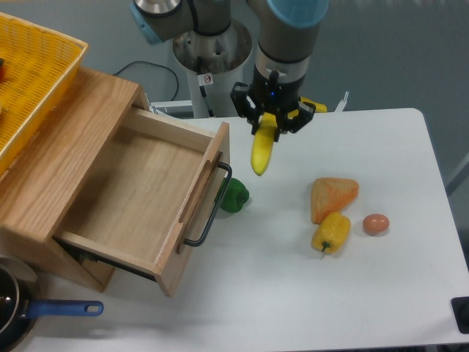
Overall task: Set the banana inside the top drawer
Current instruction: 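Lift the banana up and carry it toward the open wooden drawer, then move the held banana over the drawer and lower it inside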
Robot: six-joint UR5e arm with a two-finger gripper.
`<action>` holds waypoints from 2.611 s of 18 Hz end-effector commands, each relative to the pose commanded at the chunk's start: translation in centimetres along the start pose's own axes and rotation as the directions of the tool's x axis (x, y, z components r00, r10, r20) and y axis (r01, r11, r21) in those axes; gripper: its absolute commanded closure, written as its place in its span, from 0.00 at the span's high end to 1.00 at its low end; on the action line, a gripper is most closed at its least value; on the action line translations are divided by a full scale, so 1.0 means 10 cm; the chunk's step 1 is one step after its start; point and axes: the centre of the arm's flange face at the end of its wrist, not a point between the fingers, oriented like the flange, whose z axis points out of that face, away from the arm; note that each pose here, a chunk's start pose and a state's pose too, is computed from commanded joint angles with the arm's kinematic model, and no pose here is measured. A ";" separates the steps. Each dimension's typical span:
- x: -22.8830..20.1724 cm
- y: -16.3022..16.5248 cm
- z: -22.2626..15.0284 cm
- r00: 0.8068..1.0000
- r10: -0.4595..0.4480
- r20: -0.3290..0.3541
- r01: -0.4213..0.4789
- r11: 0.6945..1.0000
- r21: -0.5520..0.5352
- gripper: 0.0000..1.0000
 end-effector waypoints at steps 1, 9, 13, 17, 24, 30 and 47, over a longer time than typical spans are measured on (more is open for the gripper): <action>0.02 -0.01 -0.04 1.000 0.002 -0.002 -0.002 1.000 0.004 0.36; 0.41 -0.13 -0.12 0.999 0.017 -0.030 -0.016 1.000 0.025 0.37; 0.49 -0.19 -0.11 0.998 -0.031 -0.054 0.034 0.998 0.048 0.37; 0.63 -0.26 -0.08 0.997 -0.041 -0.066 0.044 0.998 0.049 0.37; 0.84 -0.59 0.02 0.984 -0.164 -0.074 0.171 0.979 0.109 0.37; 0.99 -0.67 0.11 0.980 -0.180 -0.081 0.188 0.977 0.097 0.37; 1.36 -1.04 0.37 0.975 -0.203 -0.086 0.212 0.971 0.110 0.38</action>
